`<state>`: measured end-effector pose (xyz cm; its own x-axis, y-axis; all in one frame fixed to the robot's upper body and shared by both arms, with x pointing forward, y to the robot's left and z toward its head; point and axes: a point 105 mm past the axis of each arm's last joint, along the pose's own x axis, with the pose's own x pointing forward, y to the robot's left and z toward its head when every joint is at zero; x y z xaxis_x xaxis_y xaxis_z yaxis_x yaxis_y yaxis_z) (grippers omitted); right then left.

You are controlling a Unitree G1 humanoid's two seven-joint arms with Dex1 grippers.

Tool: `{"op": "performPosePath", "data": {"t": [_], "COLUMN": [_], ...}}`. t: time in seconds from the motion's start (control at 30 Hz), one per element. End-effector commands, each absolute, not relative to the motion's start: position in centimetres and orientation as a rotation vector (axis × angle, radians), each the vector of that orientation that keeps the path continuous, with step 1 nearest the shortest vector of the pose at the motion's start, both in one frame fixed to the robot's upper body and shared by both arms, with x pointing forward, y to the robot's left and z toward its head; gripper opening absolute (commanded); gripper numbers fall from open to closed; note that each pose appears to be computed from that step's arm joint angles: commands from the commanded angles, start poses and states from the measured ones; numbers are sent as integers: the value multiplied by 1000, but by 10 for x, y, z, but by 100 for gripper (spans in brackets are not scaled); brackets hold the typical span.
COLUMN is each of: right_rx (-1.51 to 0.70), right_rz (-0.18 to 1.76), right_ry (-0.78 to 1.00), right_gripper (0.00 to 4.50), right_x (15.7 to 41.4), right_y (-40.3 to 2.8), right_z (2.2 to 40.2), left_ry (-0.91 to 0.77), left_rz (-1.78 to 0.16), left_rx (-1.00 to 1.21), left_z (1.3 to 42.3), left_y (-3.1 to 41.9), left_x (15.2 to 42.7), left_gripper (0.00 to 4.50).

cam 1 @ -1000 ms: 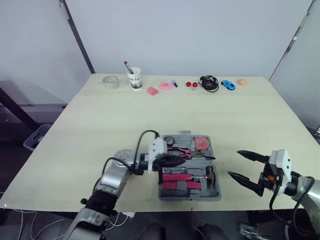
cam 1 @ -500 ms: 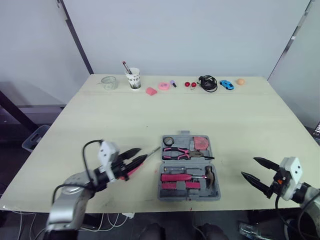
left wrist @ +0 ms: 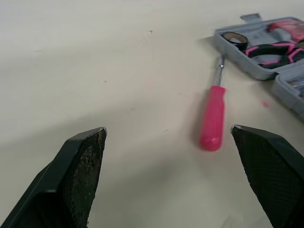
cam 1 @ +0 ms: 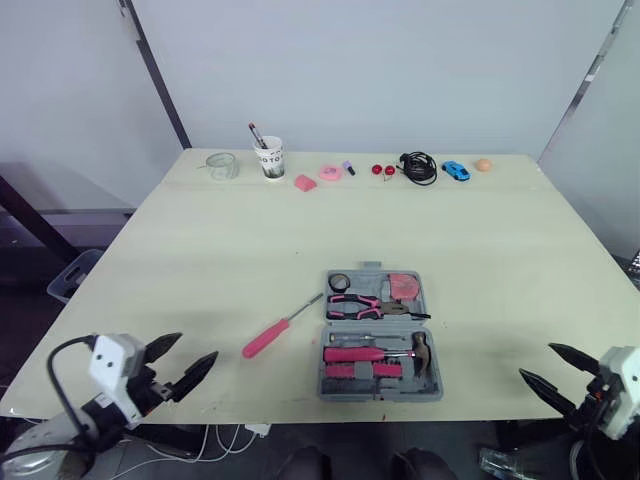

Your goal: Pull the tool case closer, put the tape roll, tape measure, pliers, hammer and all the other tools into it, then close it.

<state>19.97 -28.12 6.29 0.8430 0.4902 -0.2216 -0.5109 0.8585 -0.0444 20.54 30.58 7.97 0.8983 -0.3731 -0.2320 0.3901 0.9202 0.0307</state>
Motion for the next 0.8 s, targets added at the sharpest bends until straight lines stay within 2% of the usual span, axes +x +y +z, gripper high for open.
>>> {"op": "performPosePath", "data": {"t": [0.03,0.33,0.53,0.8], "right_rx": [-124,-147,-143,-212], "right_rz": [507,601,801,1056], "right_ry": [156,105,53,26], "right_gripper": [450,450,450,450], "right_x": [197,207,212,216], "right_y": [-282,-261,-227,-202], "right_z": [78,97,116,130], "left_ry": [198,211,244,349], "left_rz": [-397,-534,-608,-733], "left_rx": [89,105,139,234], "left_z": [88,91,94,84], "left_y": [306,281,262,236], "left_x": [202,226,247,271], "left_gripper": [446,446,446,446]}}
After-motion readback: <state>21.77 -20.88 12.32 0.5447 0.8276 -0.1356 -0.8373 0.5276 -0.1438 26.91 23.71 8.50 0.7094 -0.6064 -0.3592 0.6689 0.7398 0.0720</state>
